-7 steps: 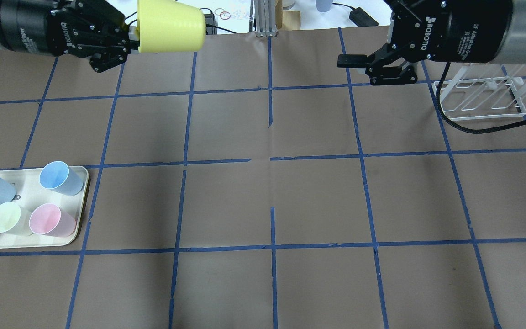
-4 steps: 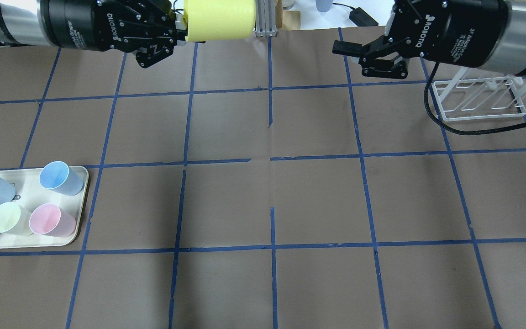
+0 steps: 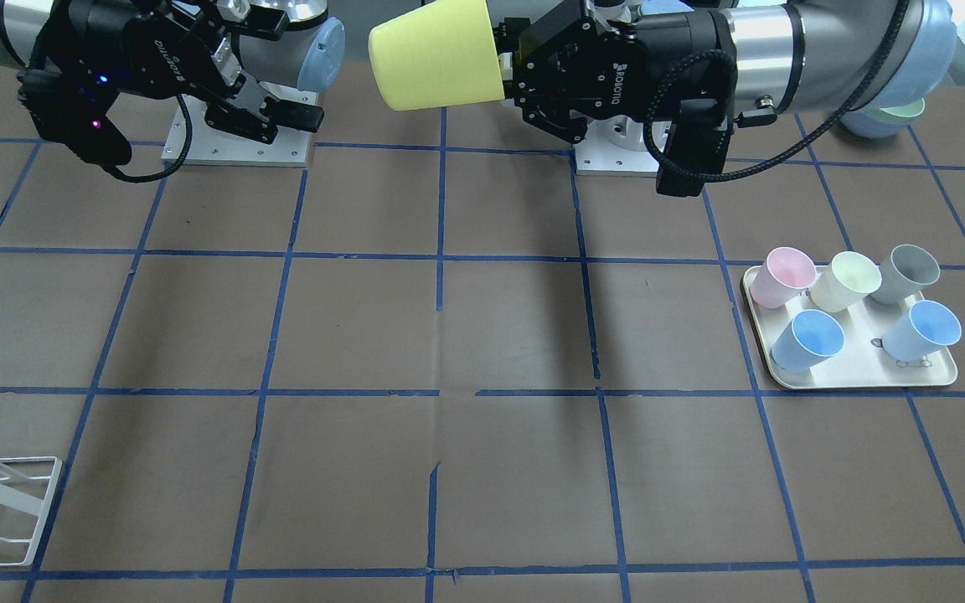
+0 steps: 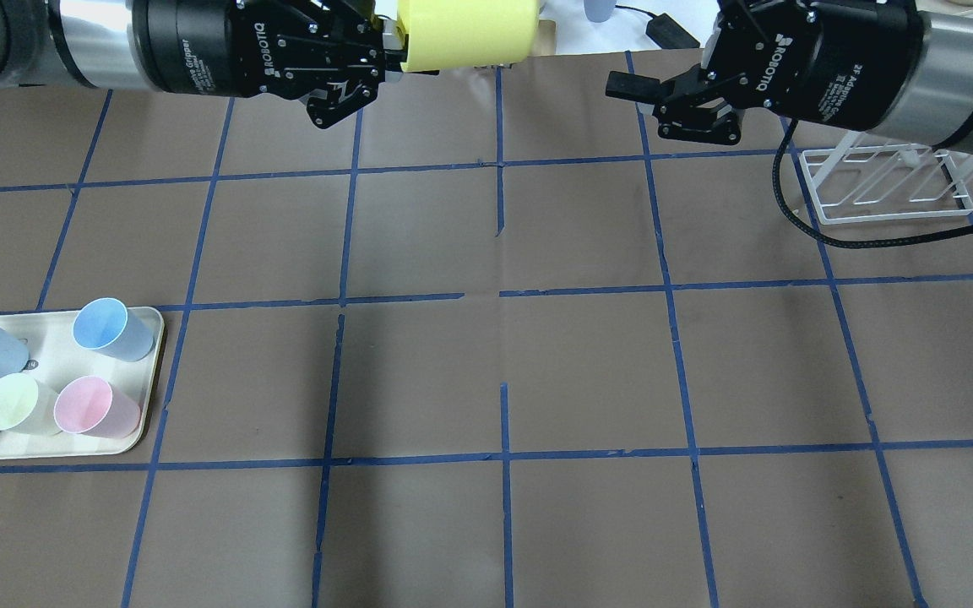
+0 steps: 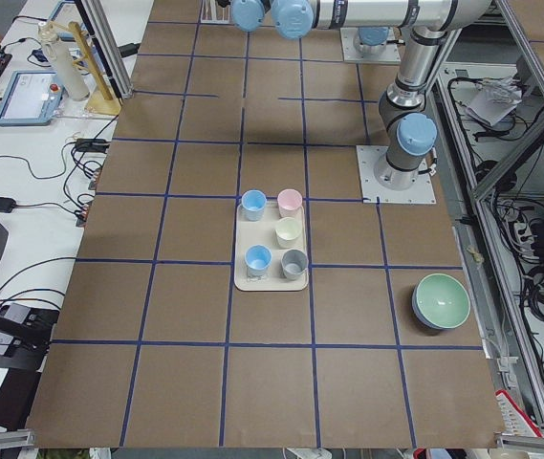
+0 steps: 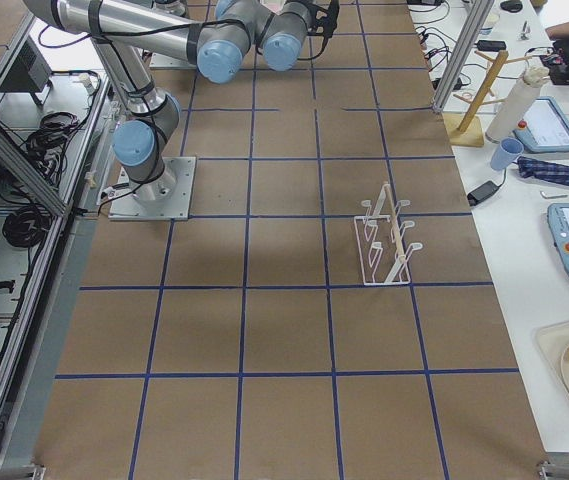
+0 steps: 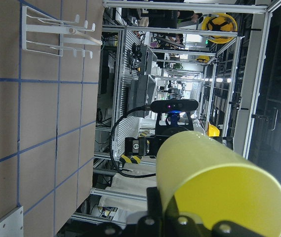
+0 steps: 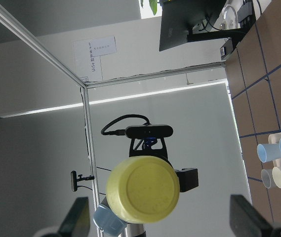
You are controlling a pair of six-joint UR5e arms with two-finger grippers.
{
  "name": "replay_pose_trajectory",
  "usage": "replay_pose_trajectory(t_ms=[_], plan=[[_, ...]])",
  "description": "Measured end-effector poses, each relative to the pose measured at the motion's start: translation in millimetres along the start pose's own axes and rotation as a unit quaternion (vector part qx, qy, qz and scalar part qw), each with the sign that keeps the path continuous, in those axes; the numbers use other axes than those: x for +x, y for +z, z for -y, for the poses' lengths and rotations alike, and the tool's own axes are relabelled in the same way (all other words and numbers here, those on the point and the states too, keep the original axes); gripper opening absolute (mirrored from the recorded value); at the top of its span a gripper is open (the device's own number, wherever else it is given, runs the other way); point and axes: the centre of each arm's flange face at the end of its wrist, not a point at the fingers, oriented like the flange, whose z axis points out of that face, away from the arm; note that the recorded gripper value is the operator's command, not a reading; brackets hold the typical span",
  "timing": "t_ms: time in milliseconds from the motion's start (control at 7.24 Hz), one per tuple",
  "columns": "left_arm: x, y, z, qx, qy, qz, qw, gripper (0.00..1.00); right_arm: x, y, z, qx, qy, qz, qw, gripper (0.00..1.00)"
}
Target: Transfer IKEA cup to right arm and place on rack
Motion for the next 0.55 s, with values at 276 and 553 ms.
replay_pose_trajectory(t_ms=[276, 553], plan=[[0, 10, -2, -0.005, -0.003, -0.005, 1.0, 0.0, 5, 16, -3, -0.014, 0.032, 0.014, 0.9993, 1.0], [0, 16, -3, -0.011, -0.003, -0.006, 0.9999, 0.0, 3, 22, -7, -0.019, 0.052, 0.02, 0.9982, 1.0]])
